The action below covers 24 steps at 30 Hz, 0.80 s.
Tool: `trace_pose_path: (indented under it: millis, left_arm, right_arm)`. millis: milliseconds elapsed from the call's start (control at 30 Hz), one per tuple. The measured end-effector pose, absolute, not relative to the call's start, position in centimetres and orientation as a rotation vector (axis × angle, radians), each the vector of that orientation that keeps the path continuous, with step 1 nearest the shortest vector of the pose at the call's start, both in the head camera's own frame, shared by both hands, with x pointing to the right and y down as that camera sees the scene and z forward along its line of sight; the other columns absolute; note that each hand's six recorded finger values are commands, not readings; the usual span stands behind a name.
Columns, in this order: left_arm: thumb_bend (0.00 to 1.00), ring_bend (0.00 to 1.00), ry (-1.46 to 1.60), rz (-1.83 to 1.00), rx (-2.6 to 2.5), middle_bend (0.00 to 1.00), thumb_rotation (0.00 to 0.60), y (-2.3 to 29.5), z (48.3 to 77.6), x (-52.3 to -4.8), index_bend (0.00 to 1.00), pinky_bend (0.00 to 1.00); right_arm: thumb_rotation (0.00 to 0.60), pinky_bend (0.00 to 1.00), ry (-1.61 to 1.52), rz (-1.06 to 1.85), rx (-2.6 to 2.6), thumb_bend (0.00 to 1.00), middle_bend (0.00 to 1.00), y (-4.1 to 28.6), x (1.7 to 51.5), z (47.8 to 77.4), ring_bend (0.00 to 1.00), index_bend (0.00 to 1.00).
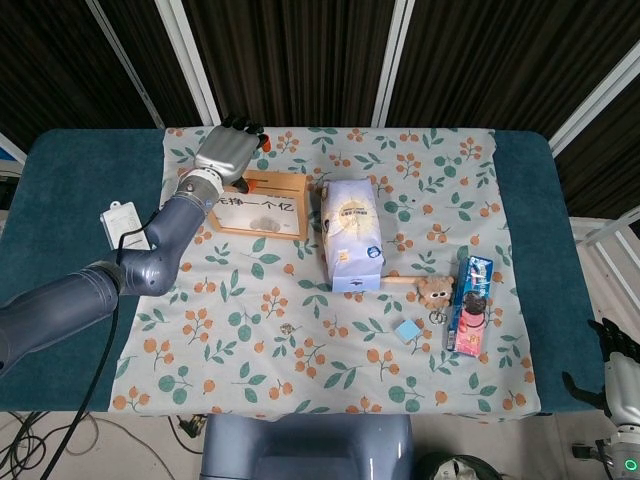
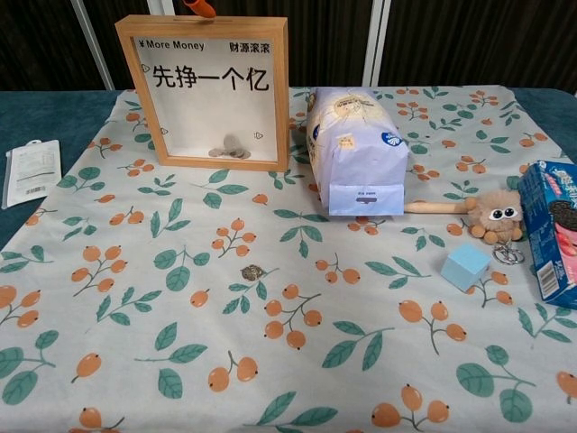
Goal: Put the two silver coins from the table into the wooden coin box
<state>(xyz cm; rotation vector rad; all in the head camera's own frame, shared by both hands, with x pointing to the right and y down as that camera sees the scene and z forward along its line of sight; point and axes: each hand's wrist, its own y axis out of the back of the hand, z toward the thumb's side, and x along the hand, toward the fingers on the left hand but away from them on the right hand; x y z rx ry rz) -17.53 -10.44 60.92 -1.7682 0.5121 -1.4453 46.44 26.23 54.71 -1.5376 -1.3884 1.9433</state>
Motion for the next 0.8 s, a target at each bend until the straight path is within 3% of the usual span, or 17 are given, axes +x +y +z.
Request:
trace_pose_path:
  millis: [167,400,567,800]
  left_arm:
    - [0.29,0.0,0.565,-1.39,-1.779,0.1,0.6,-10.5,59.2,-17.1,0.28,0.0]
    - [0.24,0.0,0.73,-1.223,-1.737,0.09,0.6,-9.0,54.4,-18.9,0.26,0.0]
    - [0.24,0.0,0.83,-1.144,-1.757,0.09,0.6,-3.6,53.0,-23.6,0.27,0.0]
    - [0.2,0.0,0.786,-1.135,-1.911,0.1,0.6,6.0,56.0,-28.9,0.28,0.0]
  right_arm:
    - [0.6,0.0,-1.395,1.94,-1.53,0.37,0.05,26.2,46.5,54.6,0.04,0.13]
    - [0.6,0.0,-1.398,1.939,-1.523,0.37,0.05,26.0,46.7,54.5,0.04,0.13]
    - [0.6,0.0,-1.4,1.935,-1.52,0.37,0.05,26.0,46.7,54.5,0.04,0.13]
    - [0.6,0.0,-1.396,1.919,-1.518,0.37,0.05,25.9,46.6,54.5,0.04,0.13]
